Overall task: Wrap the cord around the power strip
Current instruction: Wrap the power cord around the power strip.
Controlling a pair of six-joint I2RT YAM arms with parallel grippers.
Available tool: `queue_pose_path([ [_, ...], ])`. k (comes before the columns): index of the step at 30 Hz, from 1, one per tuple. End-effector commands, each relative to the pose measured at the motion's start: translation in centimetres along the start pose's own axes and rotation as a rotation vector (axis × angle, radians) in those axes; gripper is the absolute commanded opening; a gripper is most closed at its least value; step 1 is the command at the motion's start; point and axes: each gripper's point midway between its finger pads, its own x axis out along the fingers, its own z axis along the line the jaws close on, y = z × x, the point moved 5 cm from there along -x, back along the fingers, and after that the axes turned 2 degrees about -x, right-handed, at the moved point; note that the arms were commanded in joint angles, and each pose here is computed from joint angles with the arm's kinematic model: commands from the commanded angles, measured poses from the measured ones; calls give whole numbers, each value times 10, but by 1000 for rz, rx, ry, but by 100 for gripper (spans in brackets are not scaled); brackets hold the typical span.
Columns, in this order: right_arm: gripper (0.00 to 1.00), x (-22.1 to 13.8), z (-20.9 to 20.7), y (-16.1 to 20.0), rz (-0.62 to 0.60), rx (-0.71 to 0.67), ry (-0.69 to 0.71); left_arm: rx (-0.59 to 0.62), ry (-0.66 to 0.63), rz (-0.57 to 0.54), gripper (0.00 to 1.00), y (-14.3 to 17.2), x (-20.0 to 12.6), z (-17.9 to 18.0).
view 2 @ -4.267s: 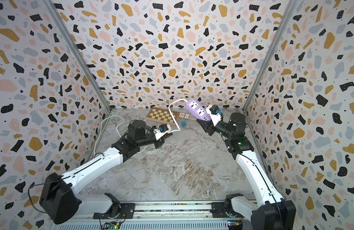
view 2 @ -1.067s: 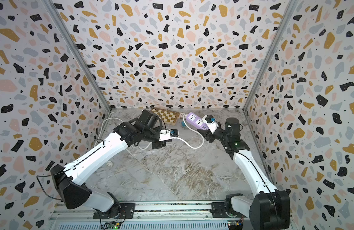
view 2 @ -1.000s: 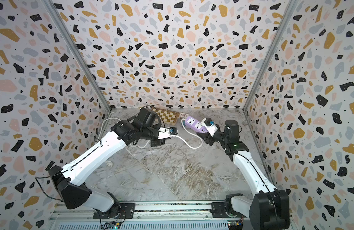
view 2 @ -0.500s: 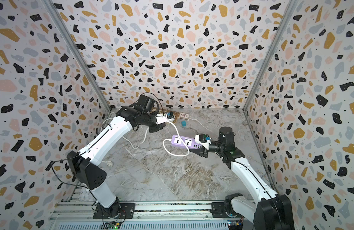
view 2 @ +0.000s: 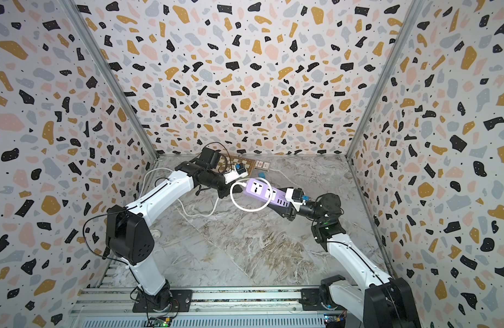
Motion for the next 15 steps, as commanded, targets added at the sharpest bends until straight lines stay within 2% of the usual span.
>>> queue_pose_path([
  [1,0,-6,-26,-42,-137,-82,224,-45,32,-95,0,-8,-6,-9],
  [5,0,-13,-55,-35,-67,-66,451,-71,25,-95,0,5,-6,-21],
  [8,0,-19,-79,-19,30,-6,620,-30,26,-57,0,11,-6,-39],
  [13,0,-35,-101,7,149,55,813,138,43,61,0,19,-12,-79],
  [15,0,-38,-106,16,195,76,837,224,60,107,0,18,-17,-96],
])
